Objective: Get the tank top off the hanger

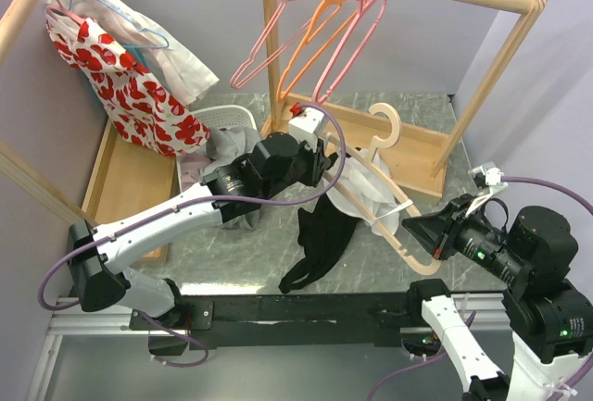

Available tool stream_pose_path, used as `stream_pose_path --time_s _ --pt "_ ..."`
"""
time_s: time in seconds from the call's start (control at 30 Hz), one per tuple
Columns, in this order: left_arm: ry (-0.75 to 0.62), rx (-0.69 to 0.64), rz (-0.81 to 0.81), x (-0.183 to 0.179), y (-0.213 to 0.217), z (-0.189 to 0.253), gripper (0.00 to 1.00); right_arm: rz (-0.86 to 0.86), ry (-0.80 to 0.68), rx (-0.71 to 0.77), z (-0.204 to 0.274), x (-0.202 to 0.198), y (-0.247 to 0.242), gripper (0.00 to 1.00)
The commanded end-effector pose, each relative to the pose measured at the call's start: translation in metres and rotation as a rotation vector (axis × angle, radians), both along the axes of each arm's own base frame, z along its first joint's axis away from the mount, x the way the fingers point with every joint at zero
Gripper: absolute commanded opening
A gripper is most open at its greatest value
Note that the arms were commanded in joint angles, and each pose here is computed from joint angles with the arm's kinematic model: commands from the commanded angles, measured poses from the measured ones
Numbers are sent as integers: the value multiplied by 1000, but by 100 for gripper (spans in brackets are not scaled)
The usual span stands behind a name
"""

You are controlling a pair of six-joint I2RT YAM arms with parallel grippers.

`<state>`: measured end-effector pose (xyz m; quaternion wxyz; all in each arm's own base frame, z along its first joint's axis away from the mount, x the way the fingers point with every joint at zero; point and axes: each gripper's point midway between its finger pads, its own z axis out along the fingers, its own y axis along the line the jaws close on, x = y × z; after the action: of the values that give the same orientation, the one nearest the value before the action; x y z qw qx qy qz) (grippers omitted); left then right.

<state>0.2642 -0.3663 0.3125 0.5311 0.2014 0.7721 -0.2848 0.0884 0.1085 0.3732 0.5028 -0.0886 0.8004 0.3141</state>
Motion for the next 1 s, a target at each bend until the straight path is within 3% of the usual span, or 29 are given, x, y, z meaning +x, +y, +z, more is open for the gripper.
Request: stream_pose_path --time_s 0.0,0.1,0.7,0.97 --pt "-38 -53 24 2 4 26 19 36 -86 16 16 4 6 0" --pt "-54 -35 79 9 11 26 1 34 -72 6 11 8 5 0" --pt "5 37 389 76 103 -6 1 134 -20 13 -4 8 18 0" --pt "143 128 414 82 99 -59 1 88 -56 -5 4 14 11 0"
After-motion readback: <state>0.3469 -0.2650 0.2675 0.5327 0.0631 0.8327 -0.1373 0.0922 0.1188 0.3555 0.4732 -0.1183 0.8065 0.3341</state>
